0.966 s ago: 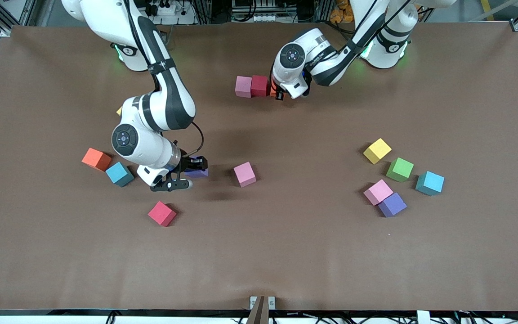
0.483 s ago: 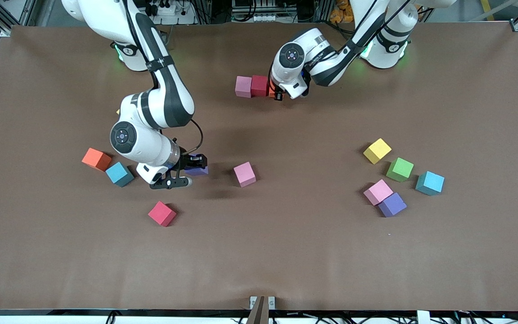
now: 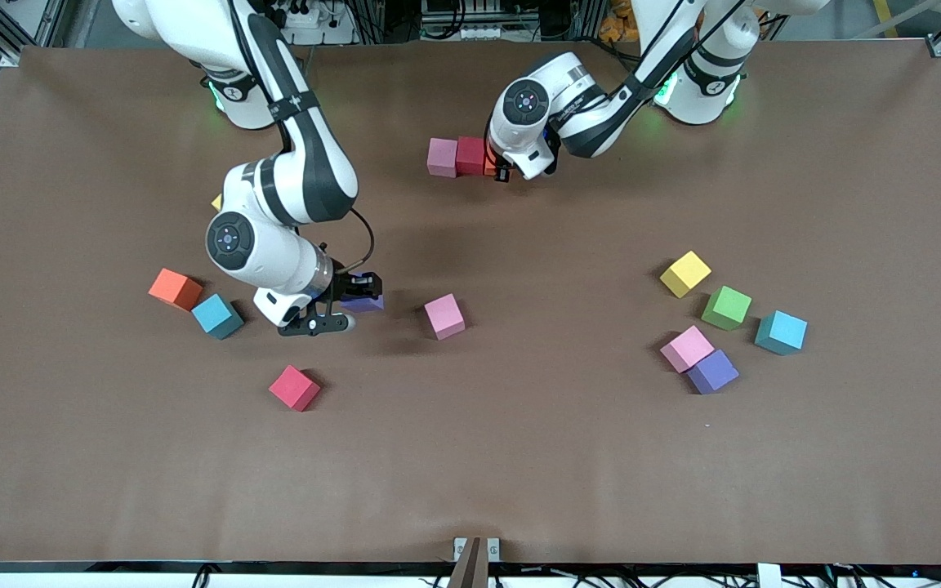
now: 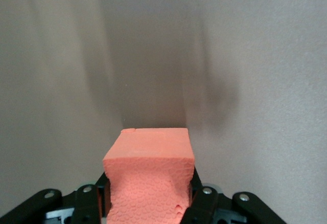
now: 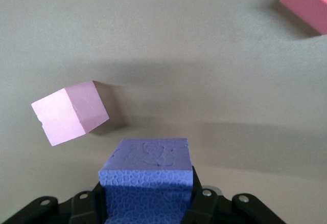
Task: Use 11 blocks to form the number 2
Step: 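Lower the orange cube beside the hot pink cube with the left gripper, then release the orange cube with the left gripper while the right gripper carries purple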
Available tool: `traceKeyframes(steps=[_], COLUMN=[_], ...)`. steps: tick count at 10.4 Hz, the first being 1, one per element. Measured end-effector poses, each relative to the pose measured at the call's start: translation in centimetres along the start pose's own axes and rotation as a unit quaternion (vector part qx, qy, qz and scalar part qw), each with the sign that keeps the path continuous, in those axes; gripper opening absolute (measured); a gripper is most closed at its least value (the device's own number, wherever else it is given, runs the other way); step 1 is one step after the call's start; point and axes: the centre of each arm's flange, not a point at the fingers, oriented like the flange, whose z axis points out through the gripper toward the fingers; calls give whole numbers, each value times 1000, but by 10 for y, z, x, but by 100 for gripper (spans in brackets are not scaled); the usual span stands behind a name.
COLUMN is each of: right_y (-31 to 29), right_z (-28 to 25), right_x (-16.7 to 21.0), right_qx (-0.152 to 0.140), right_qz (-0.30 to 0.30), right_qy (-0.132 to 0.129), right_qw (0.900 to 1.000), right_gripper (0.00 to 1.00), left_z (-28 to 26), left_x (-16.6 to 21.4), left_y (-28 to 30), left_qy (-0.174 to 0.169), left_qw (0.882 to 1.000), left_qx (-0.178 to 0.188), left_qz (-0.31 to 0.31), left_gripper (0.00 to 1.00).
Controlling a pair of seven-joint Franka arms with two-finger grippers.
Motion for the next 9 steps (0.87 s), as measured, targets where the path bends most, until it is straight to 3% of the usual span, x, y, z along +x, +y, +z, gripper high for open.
traceKeyframes(steps=[5, 6, 8, 9], right_y=[-19, -21, -23, -26], right_z=[3, 4, 5, 6], right_x=[-9, -11, -13, -15], right_qx=[0, 0, 0, -1], right_qz=[4, 2, 1, -1], right_qy=[-2, -3, -5, -5], right_qw=[1000, 1000, 1000, 1000], right_gripper=[58, 58, 58, 58], left_z=[7, 6, 6, 6], left_x=[1, 1, 1, 1], left_y=[5, 5, 6, 6], left_qy=[-1, -1, 5, 8], left_qw=[1000, 1000, 1000, 1000], left_qx=[9, 8, 2, -2], left_qz=[-5, -6, 5, 11], left_gripper=[57, 67, 96, 100])
